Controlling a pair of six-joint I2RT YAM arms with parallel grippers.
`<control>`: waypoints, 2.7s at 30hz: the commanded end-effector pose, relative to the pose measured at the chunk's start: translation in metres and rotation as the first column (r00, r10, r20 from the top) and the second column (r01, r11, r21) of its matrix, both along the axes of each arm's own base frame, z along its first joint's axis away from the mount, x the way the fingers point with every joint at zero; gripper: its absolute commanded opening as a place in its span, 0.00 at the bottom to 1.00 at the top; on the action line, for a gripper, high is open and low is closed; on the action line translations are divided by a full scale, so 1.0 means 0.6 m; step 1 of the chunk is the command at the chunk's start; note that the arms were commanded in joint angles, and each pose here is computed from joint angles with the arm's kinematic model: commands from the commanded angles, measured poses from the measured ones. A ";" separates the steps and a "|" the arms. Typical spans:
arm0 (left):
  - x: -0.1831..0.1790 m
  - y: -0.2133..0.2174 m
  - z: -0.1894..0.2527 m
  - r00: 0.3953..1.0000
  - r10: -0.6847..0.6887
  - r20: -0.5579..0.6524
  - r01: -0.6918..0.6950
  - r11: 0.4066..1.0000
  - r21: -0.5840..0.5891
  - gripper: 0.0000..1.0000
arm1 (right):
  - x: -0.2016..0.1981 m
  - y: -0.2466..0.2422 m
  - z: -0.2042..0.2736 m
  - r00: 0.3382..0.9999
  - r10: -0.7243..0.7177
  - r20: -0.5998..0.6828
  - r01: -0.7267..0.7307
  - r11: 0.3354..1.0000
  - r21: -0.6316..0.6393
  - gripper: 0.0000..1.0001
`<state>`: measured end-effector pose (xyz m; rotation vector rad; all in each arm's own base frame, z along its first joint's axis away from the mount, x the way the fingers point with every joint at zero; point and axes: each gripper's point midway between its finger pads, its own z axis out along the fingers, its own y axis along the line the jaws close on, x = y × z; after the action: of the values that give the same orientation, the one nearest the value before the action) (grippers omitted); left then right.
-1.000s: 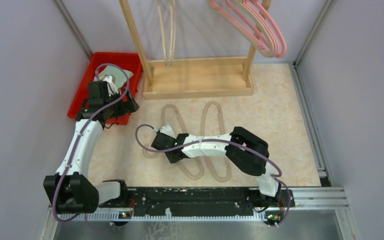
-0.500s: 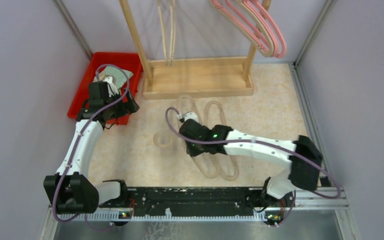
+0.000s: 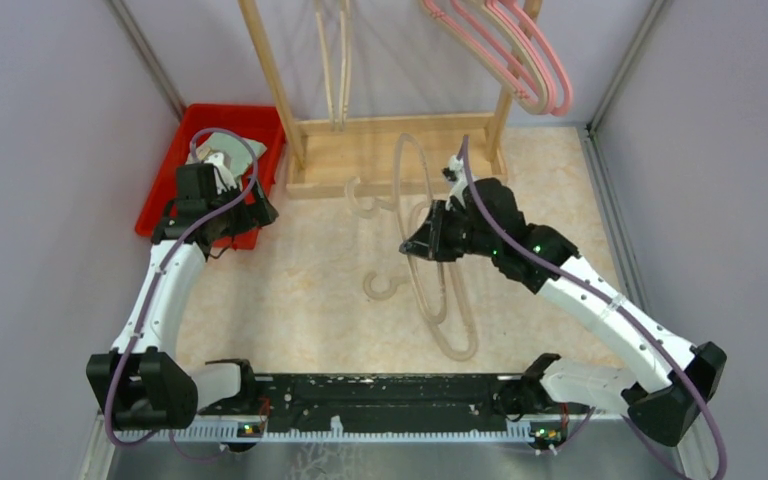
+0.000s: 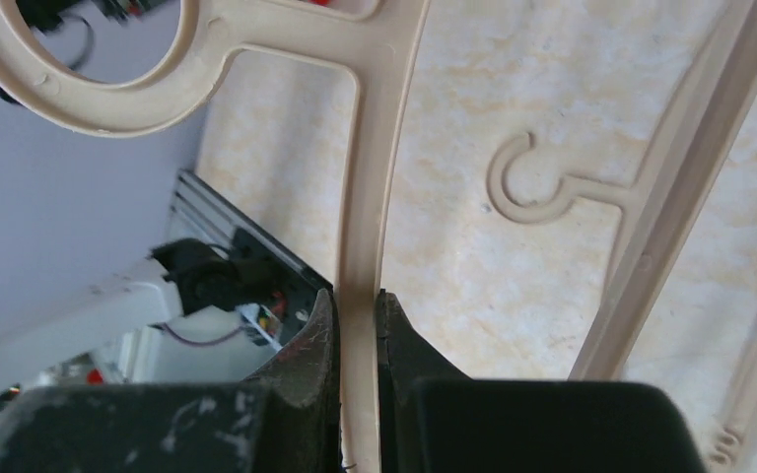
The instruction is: Organize the hangers
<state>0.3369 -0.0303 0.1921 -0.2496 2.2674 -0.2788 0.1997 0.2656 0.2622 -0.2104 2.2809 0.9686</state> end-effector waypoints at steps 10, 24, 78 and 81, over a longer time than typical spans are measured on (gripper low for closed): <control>0.030 -0.003 0.037 0.998 0.000 0.065 0.001 1.000 -0.017 1.00 | 0.168 0.065 0.337 0.975 0.058 0.214 -0.171 0.811 0.559 0.00; 0.043 0.006 0.042 0.998 0.010 0.063 -0.011 1.000 0.011 1.00 | 0.368 0.073 0.455 0.979 -0.063 0.195 -0.109 0.646 0.755 0.00; 0.044 0.018 -0.003 1.000 0.018 0.005 -0.018 0.999 0.033 1.00 | 0.170 -0.162 0.093 0.878 -0.349 0.327 0.410 0.901 -0.141 0.94; 0.049 0.014 0.000 1.000 0.000 0.008 0.000 1.000 0.031 1.00 | 0.103 -0.144 -0.010 0.914 -0.215 0.343 0.345 0.857 -0.383 0.94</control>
<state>0.3570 -0.0202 0.1857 -0.2704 2.2861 -0.2286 0.2937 0.1921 0.3671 0.0857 1.8931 0.7148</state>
